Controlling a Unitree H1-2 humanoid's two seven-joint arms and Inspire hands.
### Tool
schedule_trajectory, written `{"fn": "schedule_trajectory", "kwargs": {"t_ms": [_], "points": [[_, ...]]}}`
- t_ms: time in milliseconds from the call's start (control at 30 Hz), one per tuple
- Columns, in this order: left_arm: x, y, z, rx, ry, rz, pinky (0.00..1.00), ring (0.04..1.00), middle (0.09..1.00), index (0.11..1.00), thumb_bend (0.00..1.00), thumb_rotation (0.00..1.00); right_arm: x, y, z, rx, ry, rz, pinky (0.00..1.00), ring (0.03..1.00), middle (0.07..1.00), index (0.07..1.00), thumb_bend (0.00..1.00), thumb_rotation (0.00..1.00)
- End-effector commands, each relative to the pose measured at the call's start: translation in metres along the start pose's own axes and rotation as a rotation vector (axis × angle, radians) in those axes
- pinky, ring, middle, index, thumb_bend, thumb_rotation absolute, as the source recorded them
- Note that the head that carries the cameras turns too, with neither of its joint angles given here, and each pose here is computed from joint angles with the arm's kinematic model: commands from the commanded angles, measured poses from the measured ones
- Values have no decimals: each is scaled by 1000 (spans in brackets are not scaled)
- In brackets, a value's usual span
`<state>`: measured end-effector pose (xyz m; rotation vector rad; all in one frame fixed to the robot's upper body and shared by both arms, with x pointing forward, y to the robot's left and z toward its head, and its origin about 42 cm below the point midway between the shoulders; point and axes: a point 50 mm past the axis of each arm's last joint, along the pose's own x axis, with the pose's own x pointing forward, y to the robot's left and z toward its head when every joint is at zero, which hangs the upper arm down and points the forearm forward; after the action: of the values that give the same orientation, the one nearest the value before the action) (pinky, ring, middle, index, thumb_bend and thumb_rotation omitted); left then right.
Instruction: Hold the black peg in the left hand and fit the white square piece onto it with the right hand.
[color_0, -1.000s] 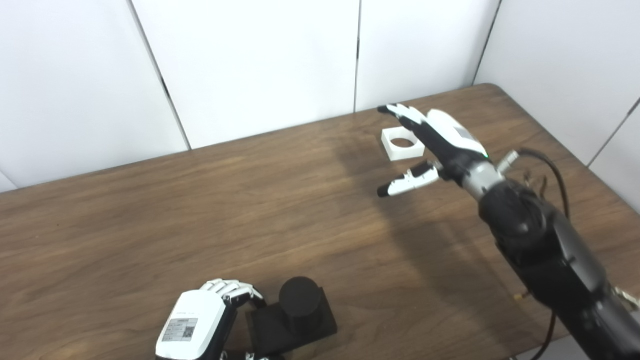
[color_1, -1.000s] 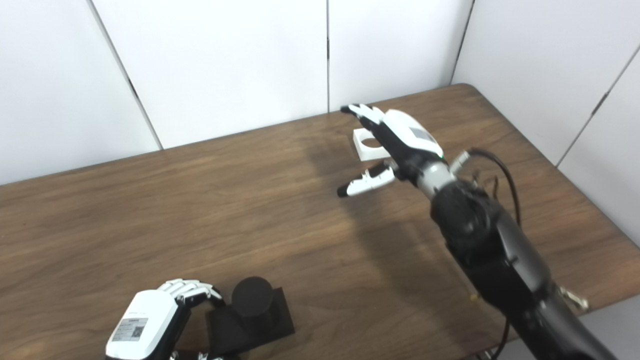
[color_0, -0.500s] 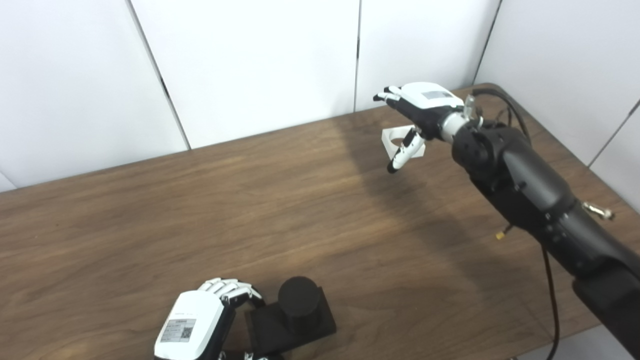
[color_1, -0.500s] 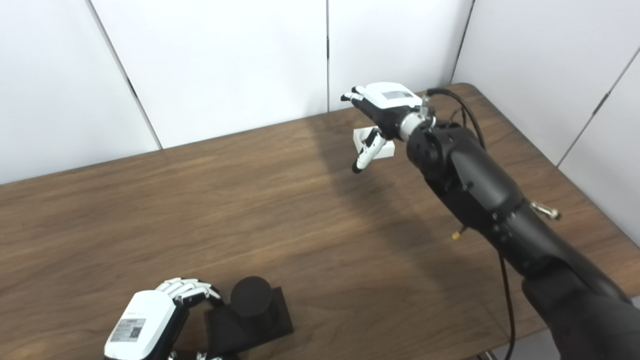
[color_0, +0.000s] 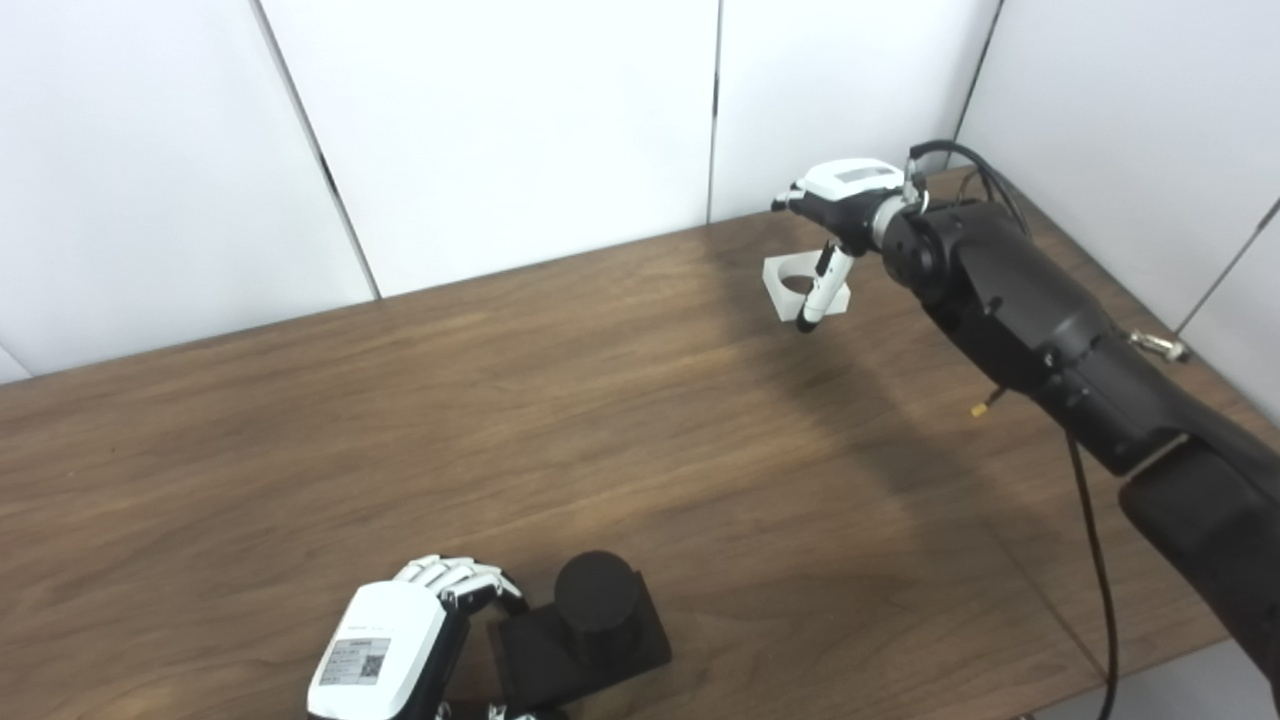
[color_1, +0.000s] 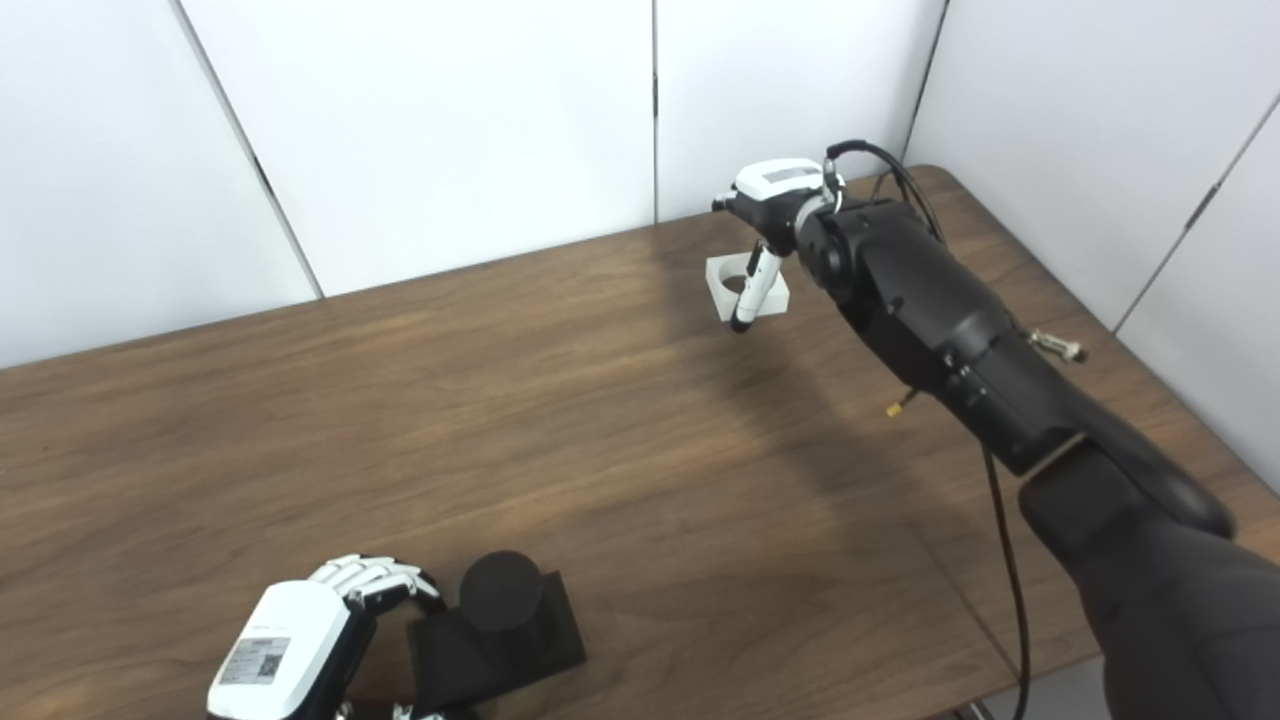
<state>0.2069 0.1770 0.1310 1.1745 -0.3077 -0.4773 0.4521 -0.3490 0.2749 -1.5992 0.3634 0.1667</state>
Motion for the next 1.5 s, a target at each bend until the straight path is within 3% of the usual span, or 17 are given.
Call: {"fn": "schedule_trajectory", "kwargs": {"t_ms": [0,333,767,1133,1467], "points": [[-2,-8,-13,64,67,-51,818,770,713,484,521,46,-2,-42,-4,-28,18,-102,1000,1000,1000,906,1000,277],[-1,-5,-12,61,66,-38,809,765,709,484,520,46,9,-47,7,-26,56,-53,1000,1000,1000,949,1000,298],[-5,-4,-11,55,81,-37,810,762,707,484,520,46,19,-35,20,-36,71,11,975,1000,977,876,998,281],[-5,-1,-10,31,91,-32,814,766,707,484,520,45,21,-11,6,-18,102,50,946,1000,961,894,959,240],[-6,-1,-11,22,92,-28,819,768,708,484,520,45,19,-6,-6,11,82,6,877,981,918,877,921,214]]}}
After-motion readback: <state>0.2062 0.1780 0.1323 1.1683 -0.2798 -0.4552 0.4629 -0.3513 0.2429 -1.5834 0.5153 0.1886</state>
